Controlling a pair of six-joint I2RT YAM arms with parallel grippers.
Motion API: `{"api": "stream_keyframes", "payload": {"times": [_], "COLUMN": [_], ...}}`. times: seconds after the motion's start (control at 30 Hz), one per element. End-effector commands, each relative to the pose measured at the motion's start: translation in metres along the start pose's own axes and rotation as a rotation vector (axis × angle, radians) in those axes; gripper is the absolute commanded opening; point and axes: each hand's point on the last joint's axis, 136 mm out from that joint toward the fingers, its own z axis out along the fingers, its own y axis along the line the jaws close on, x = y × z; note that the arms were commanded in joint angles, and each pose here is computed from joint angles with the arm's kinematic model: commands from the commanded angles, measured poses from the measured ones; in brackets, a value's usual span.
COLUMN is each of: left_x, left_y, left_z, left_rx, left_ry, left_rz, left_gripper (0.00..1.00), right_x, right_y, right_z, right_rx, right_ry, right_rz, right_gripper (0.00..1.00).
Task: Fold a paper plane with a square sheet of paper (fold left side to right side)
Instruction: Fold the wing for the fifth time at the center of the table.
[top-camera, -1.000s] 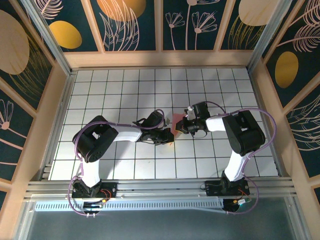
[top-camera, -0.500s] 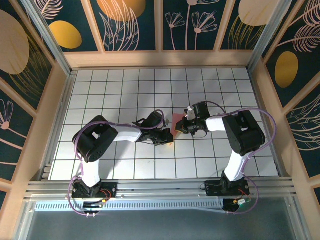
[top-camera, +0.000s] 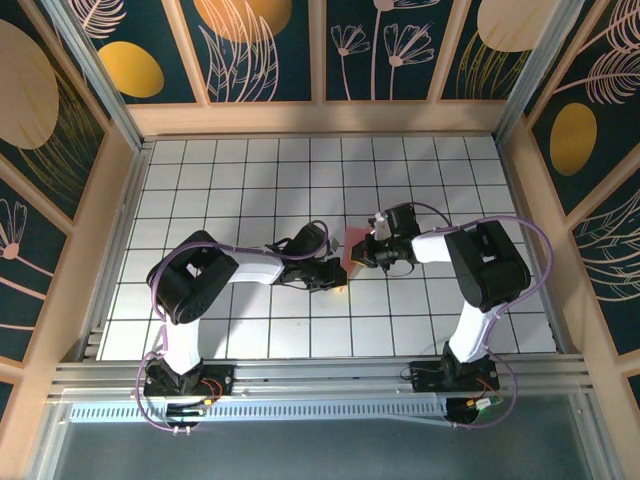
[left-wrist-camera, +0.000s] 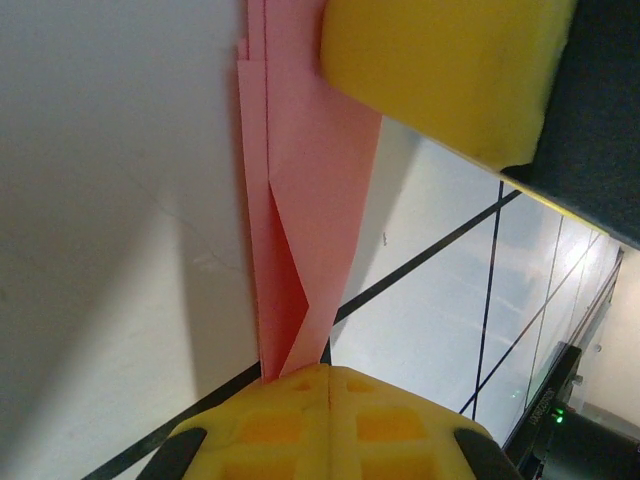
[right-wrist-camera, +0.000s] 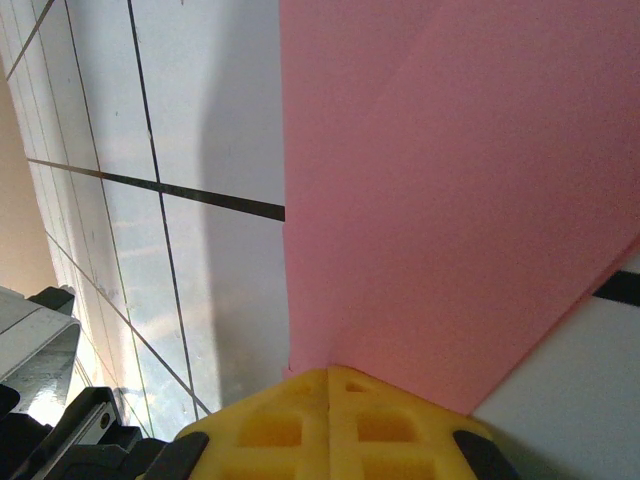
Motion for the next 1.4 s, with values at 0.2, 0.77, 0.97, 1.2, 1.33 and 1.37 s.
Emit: {"api": "stream_keyframes", "payload": {"times": [0.2,0.77,0.97,1.2,1.33,1.37], "left_x": [0.019,0.046,0.038,0.006,-0.003,-0.006], "left_y": [0.022,0.032,0.012,-0.019,-0.024,-0.026], "left_z": [0.002,-0.014,-0.027,-0.055,-0.041,-0.038], "left_rx": [-0.067,-0.062,-0.008,0.085,0.094,0.097], "left_ry": [0.045,0.081,0.039,-0.039,-0.013,-0.011], "left_rz": [-0.025,-0.009,0.014,0.042,0.058,0.065], "left_gripper": [0.00,0.00,0.00,0.00,0.00,0.00], "right_x": [0.029,0.031,0.031,0.031,0.031,0.031], "right_y": [-0.074,-0.076,-0.075,-0.075,-0.074,-0.074], "right_z": [0.010,0.011,0.011,0.011,0.011,0.011], "right_rx": [0.259,0.265,0.265,0.261,0.259,0.260], "right_ry": [0.051,0.056,0.058,0.059,0.058,0.059], "right_rz": [0.089,0.092,0.091,0.090,0.091,0.092], "right_gripper": [0.00,0.00,0.00,0.00,0.00,0.00]}}
